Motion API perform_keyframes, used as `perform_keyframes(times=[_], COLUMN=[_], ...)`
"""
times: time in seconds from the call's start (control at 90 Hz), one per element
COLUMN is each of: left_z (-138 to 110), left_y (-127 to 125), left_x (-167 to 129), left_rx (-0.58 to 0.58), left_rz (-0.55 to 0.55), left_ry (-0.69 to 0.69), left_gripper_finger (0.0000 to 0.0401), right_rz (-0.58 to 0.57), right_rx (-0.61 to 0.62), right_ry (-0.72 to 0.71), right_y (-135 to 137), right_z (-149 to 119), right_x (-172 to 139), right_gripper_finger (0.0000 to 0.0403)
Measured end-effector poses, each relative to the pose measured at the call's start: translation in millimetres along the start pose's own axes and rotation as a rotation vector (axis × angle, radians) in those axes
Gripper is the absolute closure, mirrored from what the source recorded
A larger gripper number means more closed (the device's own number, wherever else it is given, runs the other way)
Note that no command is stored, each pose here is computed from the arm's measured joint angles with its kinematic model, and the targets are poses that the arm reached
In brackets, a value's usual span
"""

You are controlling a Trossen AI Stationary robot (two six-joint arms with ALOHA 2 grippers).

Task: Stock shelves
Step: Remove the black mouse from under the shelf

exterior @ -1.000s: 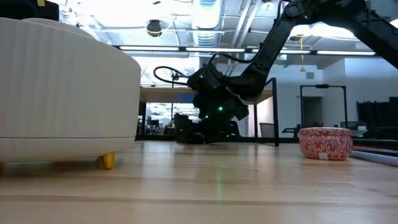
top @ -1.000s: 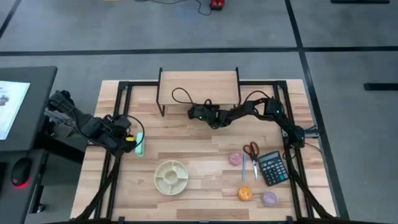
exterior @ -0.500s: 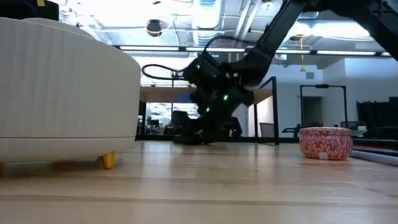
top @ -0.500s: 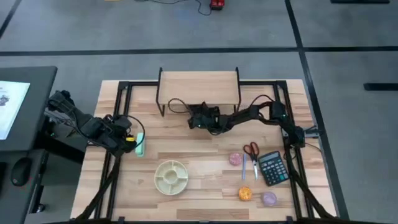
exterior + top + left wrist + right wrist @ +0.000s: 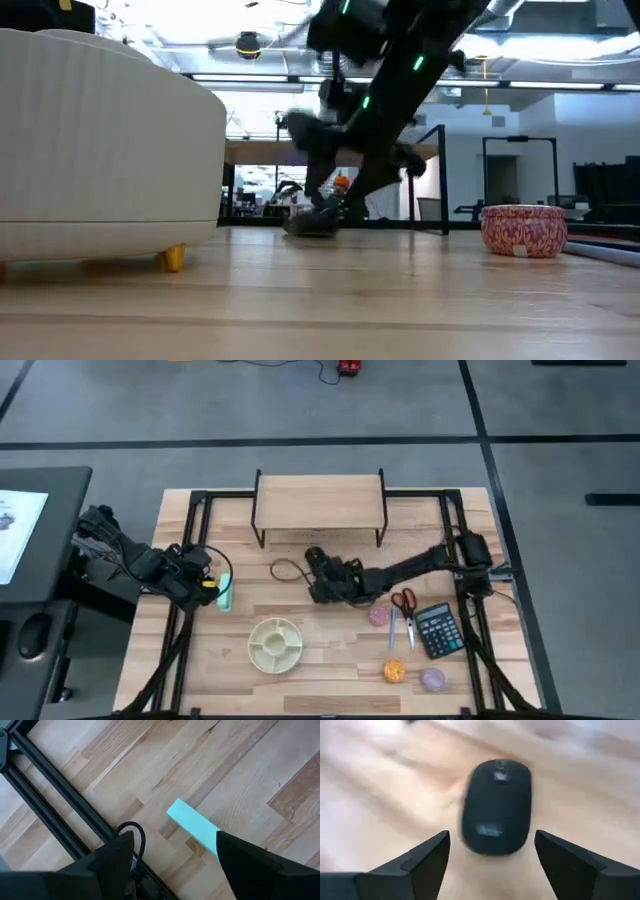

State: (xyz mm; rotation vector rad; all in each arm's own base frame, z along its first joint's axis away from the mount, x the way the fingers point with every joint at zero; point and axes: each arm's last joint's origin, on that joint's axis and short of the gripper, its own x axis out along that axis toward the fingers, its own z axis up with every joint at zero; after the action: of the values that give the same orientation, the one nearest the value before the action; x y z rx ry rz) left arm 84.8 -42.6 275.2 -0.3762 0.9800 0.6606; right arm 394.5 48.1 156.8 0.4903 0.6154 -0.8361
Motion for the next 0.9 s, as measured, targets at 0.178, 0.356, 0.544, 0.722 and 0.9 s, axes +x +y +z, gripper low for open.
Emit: perform_keyframes(times=[0.178, 0.356, 0.544, 0.722, 0.9], left_z=[0.0, 0.3, 0.6, 0.8, 1.1], left_y=[0.0, -0.6, -0.5, -0.5, -1.3], left_x=[0.0, 0.0, 0.0, 0.0, -0.1], left_rx=[0.000, -0.003, 0.001, 0.003, -0.013], left_rz=[-0.001, -0.005, -0.002, 0.000, -0.007], left_ry=[0.000, -0.006, -0.016, -0.024, -0.028], left_gripper_finger=[0.0144, 0.0144, 0.0144, 0.0144, 0.0144], right_rz=[0.097, 0.139, 0.118, 0.137, 0.237], right_rx=[-0.006, 0.036, 0.131, 0.051, -0.016], right_ry=[0.056, 0.035, -0.042, -0.003, 0.120], right_y=[16.1, 20.4, 7.4, -8.2, -22.3], right_z=[-21.2, -17.4, 19.3, 43.8, 59.6], right_x=[-39.8, -43.1, -15.1, 6.2, 22.1], right_gripper_finger=[0.0122, 0.0122, 0.0122, 0.0121, 0.0093])
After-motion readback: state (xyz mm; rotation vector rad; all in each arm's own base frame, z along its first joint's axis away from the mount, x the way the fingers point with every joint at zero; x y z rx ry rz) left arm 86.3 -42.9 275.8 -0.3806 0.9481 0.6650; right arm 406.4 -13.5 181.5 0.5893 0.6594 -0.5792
